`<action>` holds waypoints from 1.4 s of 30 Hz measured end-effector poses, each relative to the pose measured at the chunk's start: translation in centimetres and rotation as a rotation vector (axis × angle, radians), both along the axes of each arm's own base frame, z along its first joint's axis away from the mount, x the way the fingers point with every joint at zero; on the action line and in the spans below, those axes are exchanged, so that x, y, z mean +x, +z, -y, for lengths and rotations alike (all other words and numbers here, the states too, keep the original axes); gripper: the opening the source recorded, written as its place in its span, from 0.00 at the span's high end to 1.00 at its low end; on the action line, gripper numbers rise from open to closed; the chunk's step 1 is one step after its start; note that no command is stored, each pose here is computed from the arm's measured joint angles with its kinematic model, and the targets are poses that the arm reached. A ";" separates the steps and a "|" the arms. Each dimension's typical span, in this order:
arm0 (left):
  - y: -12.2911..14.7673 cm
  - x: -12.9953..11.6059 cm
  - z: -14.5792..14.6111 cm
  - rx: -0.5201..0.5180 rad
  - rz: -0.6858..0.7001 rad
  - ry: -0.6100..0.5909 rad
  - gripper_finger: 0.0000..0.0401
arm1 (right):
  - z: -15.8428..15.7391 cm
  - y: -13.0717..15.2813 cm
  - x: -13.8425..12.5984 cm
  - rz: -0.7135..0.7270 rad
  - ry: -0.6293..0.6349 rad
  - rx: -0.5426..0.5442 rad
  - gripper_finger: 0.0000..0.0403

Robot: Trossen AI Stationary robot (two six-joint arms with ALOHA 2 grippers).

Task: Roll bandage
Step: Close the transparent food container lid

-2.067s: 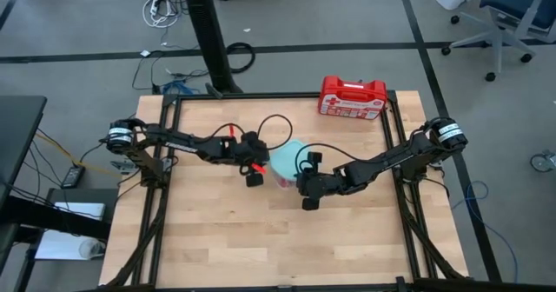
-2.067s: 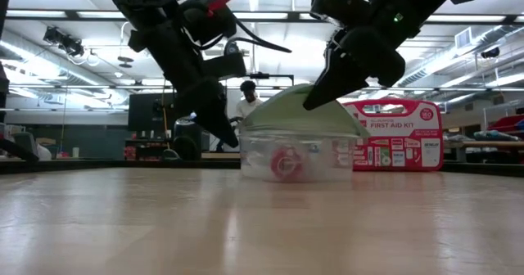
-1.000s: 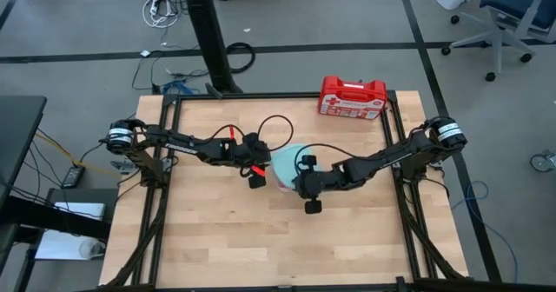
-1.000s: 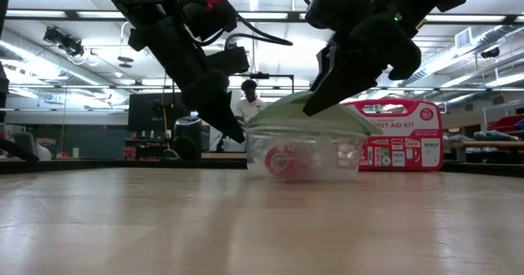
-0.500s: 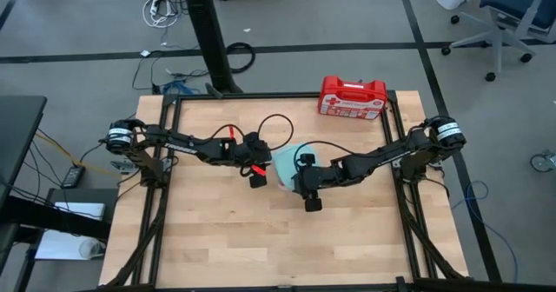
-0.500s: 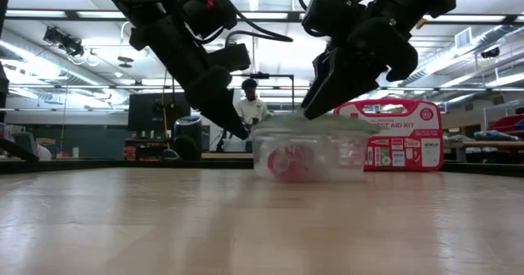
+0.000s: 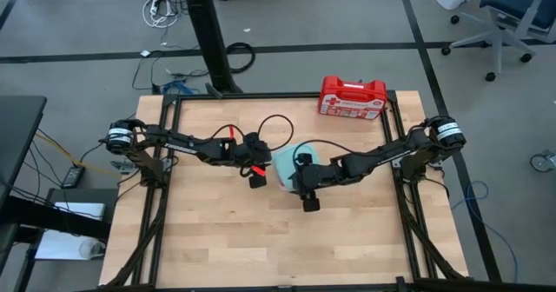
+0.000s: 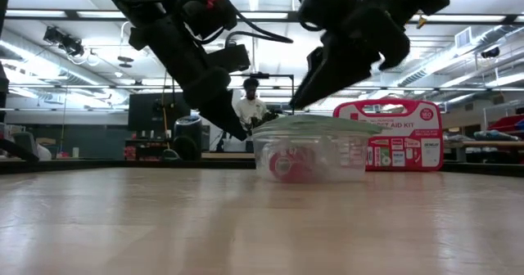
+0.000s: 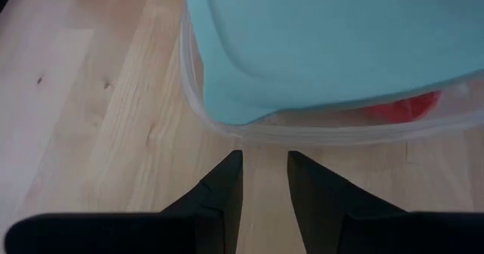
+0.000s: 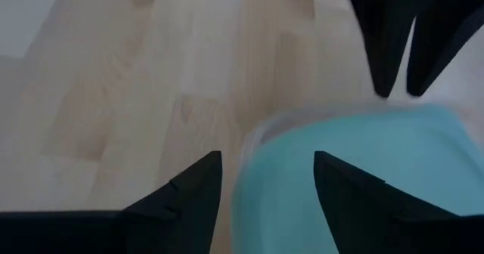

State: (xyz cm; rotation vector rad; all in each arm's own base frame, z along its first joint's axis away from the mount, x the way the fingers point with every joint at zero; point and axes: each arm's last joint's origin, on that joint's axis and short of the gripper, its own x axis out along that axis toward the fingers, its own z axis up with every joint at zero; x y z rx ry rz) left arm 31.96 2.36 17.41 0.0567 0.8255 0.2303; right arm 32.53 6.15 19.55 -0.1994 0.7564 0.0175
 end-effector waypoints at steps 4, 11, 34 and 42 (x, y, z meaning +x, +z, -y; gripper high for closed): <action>0.0 0.0 0.0 0.000 -0.003 0.000 0.72 | -0.1 0.7 0.3 0.006 -0.003 0.005 0.49; -0.2 -0.2 0.0 -0.002 -0.029 0.001 0.72 | 0.2 2.3 -0.6 -0.141 -0.083 0.020 0.51; -0.3 -0.3 0.2 -0.060 -0.031 -0.022 0.72 | 4.5 -1.5 -6.2 -0.518 -0.450 -0.035 0.55; -0.3 -0.3 0.2 -0.077 -0.029 -0.023 0.72 | 4.2 -1.2 -5.1 -0.416 -0.370 0.022 0.57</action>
